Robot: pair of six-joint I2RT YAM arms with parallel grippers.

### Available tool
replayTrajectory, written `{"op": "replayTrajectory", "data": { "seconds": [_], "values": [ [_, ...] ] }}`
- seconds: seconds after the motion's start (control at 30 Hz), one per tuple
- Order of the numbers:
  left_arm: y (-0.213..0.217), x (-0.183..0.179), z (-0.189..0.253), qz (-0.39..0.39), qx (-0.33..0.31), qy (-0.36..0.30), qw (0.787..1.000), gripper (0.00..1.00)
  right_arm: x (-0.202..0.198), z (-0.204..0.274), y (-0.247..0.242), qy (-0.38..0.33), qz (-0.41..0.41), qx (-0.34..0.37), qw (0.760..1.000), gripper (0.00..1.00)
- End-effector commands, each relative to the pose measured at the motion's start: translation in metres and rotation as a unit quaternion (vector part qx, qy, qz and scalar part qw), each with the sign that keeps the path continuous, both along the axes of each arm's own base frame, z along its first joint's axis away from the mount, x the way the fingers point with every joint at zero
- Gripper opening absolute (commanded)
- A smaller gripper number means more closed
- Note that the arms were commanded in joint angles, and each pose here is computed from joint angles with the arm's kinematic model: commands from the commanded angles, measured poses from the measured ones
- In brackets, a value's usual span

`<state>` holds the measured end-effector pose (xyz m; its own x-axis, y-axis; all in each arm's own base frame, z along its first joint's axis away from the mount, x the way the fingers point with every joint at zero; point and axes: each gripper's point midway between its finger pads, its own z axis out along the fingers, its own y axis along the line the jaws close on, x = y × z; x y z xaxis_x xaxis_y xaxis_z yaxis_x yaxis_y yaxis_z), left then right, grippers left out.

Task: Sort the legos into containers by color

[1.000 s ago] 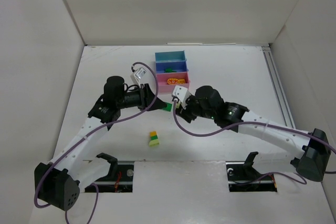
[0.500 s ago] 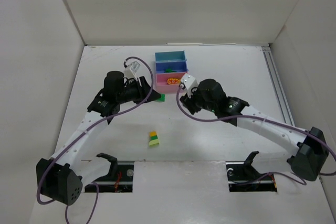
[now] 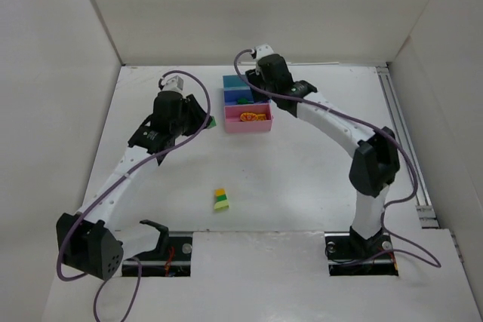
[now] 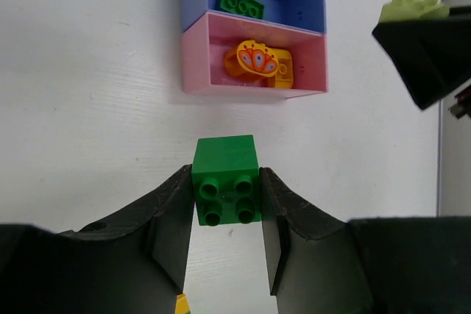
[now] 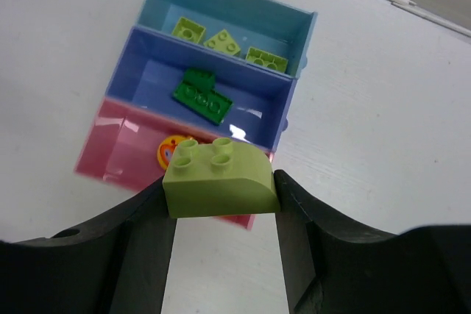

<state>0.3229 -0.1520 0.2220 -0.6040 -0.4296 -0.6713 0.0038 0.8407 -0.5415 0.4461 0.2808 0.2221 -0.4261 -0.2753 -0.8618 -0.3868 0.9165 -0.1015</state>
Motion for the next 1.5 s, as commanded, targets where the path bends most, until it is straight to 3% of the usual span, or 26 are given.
{"op": "replayTrajectory", "data": {
  "seconds": [0.0, 0.03, 0.1, 0.13, 0.2, 0.3, 0.7, 0.83, 0.93, 1.03, 1.23, 1.27, 1.4, 1.43, 1.47],
  "values": [
    [0.007, 0.014, 0.006, 0.029, 0.010, -0.004, 1.000, 0.10, 0.035, 0.010, -0.004, -0.002, -0.063, 0.015, 0.998, 0.23],
    [0.006, 0.016, 0.008, 0.027, 0.013, -0.006, 1.000, 0.10, 0.043, -0.013, 0.002, 0.015, -0.063, 0.002, 0.998, 0.24],
    [0.004, 0.017, 0.002, 0.023, 0.014, 0.002, 1.000, 0.10, 0.064, -0.003, 0.005, -0.006, -0.082, 0.014, 0.997, 0.24],
    [-0.002, 0.022, 0.003, 0.009, 0.011, -0.002, 1.000, 0.10, 0.085, -0.026, 0.014, 0.005, -0.086, 0.013, 0.996, 0.24],
    [-0.004, 0.023, 0.001, 0.005, 0.009, -0.001, 1.000, 0.10, 0.098, -0.026, 0.014, -0.002, -0.091, 0.019, 0.996, 0.25],
    [-0.010, 0.025, 0.007, -0.010, 0.001, -0.014, 1.000, 0.10, 0.111, -0.028, 0.023, -0.014, -0.093, 0.034, 0.995, 0.30],
    [-0.022, 0.028, -0.006, -0.044, -0.003, 0.000, 0.999, 0.10, 0.149, -0.056, 0.031, -0.028, -0.107, 0.072, 0.991, 0.36],
    [-0.022, 0.025, -0.006, -0.044, -0.003, 0.000, 0.999, 0.10, 0.152, -0.058, 0.033, -0.032, -0.109, 0.079, 0.990, 0.47],
    [-0.021, 0.024, -0.010, -0.044, -0.002, 0.004, 0.999, 0.10, 0.154, -0.058, 0.036, -0.034, -0.106, 0.088, 0.990, 0.64],
    [-0.021, 0.024, -0.010, -0.044, -0.002, 0.004, 0.999, 0.10, 0.153, -0.058, 0.040, -0.030, -0.096, 0.093, 0.991, 0.73],
    [-0.022, 0.025, -0.008, -0.044, -0.003, 0.000, 0.999, 0.10, 0.149, -0.045, 0.034, -0.031, -0.092, 0.099, 0.990, 0.75],
    [-0.022, 0.025, -0.008, -0.044, -0.003, 0.000, 0.999, 0.10, 0.144, -0.026, 0.033, -0.042, -0.079, 0.097, 0.991, 0.75],
    [-0.025, 0.024, 0.000, -0.052, -0.011, -0.008, 0.999, 0.10, 0.110, 0.021, 0.036, -0.078, 0.024, 0.081, 0.993, 0.75],
    [-0.023, 0.023, 0.004, -0.053, -0.015, -0.012, 0.998, 0.09, 0.095, 0.030, 0.046, -0.082, 0.081, 0.084, 0.990, 0.75],
    [-0.025, 0.022, 0.004, -0.058, -0.018, -0.011, 0.998, 0.09, 0.076, 0.009, 0.045, -0.062, 0.116, 0.068, 0.989, 0.75]
  ]
}}
